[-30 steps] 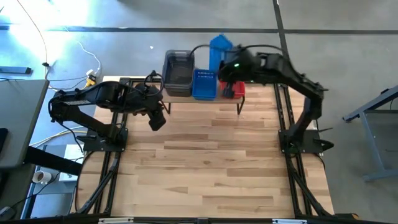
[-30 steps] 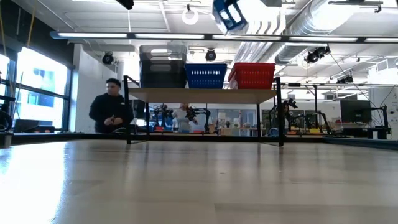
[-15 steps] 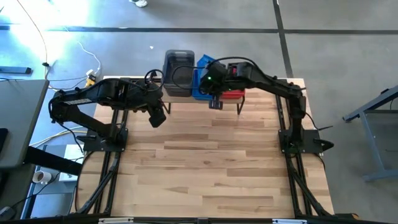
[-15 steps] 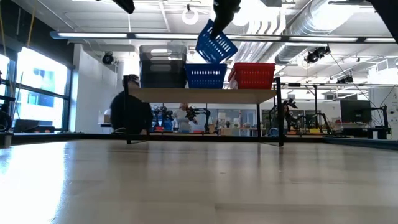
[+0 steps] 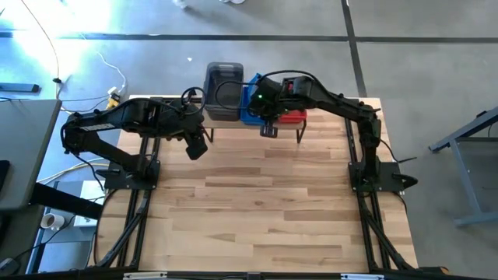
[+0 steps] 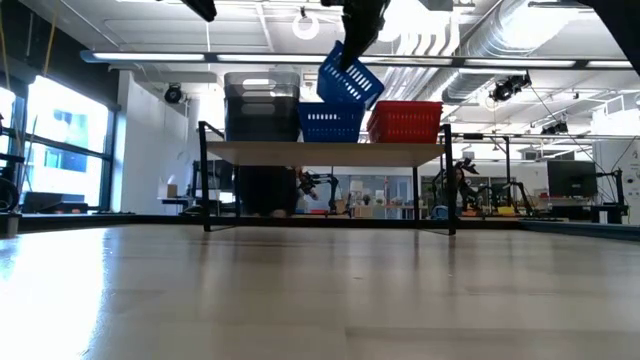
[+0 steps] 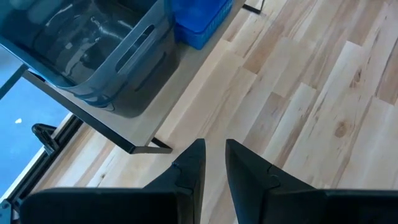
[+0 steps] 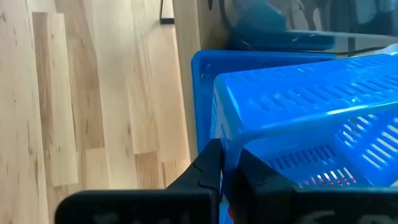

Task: Stack baskets on shelf by color
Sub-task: Stack the blue bin on top of the blue bin on the shelf

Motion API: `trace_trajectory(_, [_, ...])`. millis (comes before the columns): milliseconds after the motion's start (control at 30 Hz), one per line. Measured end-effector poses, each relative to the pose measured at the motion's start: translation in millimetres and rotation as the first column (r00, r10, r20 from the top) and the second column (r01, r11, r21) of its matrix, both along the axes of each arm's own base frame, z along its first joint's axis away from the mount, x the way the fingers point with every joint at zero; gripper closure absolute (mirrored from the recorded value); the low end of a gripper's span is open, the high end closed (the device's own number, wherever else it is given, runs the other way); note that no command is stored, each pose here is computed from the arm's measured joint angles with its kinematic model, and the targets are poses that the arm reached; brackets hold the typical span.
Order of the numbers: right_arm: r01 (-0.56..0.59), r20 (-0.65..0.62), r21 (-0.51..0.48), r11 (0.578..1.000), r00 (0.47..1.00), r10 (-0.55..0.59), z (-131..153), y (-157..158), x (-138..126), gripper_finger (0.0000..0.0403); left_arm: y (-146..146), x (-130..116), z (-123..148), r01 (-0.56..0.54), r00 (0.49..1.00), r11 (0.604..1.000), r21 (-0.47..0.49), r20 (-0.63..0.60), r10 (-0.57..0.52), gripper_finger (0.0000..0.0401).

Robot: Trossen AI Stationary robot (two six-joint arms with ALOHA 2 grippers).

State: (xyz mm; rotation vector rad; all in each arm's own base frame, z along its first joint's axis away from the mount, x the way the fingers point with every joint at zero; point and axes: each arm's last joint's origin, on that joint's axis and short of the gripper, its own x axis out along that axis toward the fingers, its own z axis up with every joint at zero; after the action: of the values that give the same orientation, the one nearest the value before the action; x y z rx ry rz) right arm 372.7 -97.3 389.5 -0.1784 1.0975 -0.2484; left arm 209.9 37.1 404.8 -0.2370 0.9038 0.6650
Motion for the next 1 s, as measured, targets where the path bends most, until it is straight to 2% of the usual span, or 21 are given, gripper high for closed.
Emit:
trace_trajectory(367, [0.019,-0.039,-0.019,1.000,0.999,-0.020,-1.5,-0.2,-3.1,0.0403,0.0,0.0,0.1,0.000,1.000,1.000,0.000,0.000,0.000,0.0348])
trace_trajectory(700, [-0.084,-0.066,-0.023,0.996,0.994,0.082,-2.0,1.2,-3.3,0.0403,0.0,0.0,0.1,0.000,1.000,1.000,0.000,0.000,0.000,0.0348])
trace_trajectory(1000, [-0.086,-0.076,-0.044,0.995,0.994,0.083,-1.9,0.2,-3.6,0.0402,-0.7,0.2,-0.2,0.013,1.000,1.000,-0.023,0.004,-0.013,0.0348])
